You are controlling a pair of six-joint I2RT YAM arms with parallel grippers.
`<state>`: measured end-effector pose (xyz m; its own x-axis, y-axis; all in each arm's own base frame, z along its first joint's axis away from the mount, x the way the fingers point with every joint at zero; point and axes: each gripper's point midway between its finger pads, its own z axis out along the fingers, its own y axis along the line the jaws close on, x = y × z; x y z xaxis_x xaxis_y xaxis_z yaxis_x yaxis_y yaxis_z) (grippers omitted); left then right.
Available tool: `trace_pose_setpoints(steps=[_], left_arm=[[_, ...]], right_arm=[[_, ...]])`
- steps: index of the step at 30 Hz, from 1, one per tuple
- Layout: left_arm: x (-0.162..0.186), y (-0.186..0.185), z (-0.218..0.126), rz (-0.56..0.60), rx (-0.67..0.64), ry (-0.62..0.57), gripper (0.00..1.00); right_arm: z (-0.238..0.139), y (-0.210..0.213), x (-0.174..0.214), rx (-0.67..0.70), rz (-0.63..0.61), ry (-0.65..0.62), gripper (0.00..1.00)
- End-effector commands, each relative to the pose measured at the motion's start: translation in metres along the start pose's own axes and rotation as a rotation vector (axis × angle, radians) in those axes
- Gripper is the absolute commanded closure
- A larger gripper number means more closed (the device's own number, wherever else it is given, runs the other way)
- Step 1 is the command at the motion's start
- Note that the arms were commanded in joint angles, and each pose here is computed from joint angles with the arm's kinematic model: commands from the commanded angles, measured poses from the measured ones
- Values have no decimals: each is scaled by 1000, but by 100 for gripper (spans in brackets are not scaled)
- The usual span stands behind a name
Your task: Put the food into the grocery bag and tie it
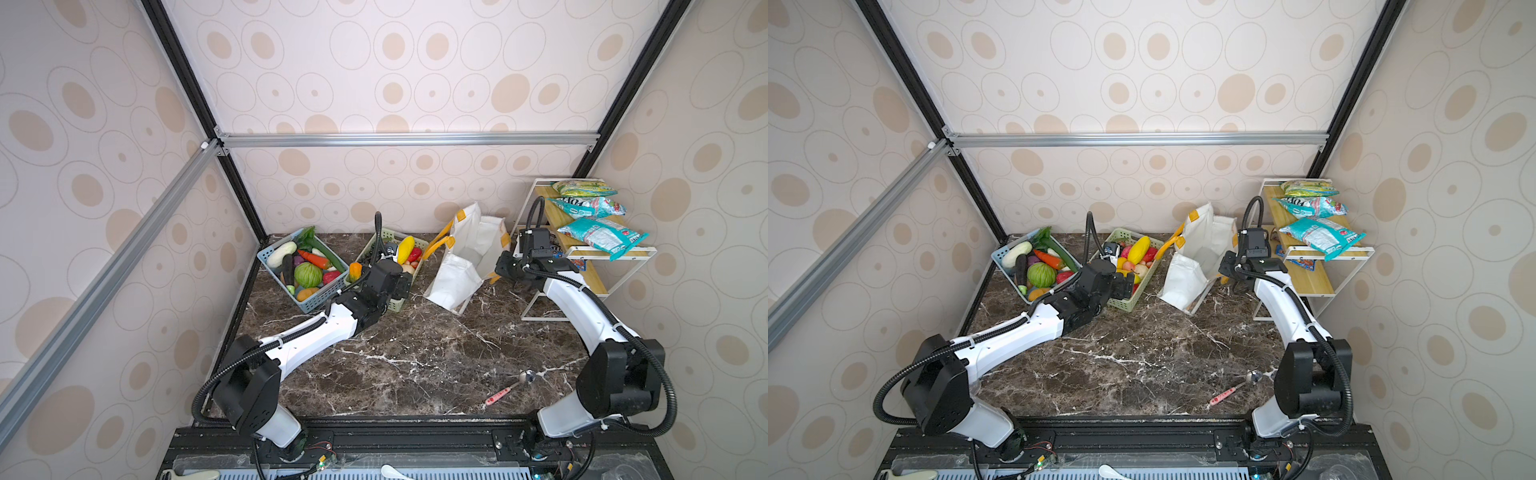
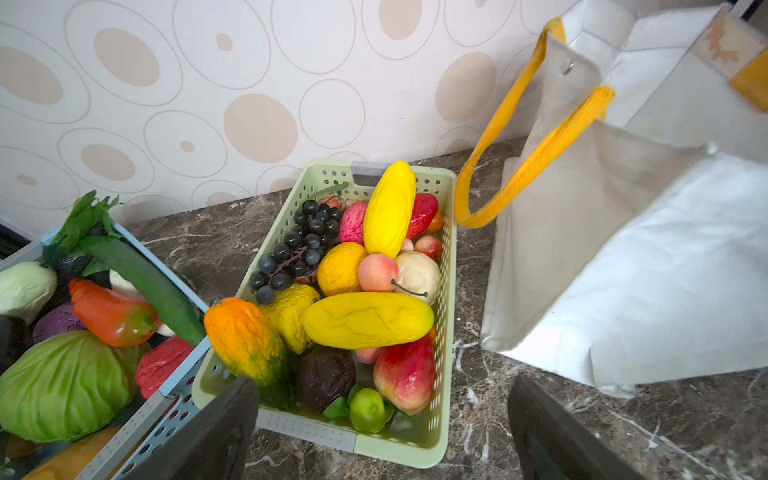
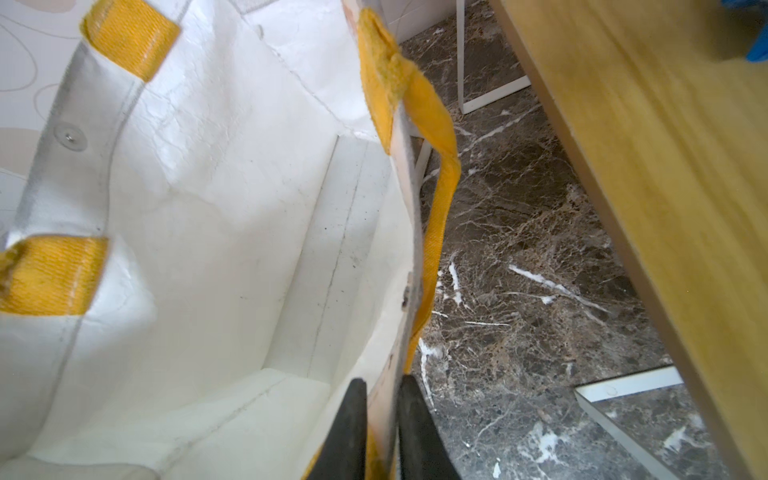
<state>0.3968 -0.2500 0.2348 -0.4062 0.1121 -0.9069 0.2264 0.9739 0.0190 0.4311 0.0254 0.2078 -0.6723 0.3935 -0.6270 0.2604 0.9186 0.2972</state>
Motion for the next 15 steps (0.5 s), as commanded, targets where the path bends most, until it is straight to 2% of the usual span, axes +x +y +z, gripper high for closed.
trace_pose_setpoints(steps=[1,15], left_arm=[[-17,-17,-5,-30,62,-2,6],[-43,-69,-4,-130,204,22,6]], right_arm=[[-13,0,13,-18,-18,36,87],[-60,3,84,-74,-30,144,86]])
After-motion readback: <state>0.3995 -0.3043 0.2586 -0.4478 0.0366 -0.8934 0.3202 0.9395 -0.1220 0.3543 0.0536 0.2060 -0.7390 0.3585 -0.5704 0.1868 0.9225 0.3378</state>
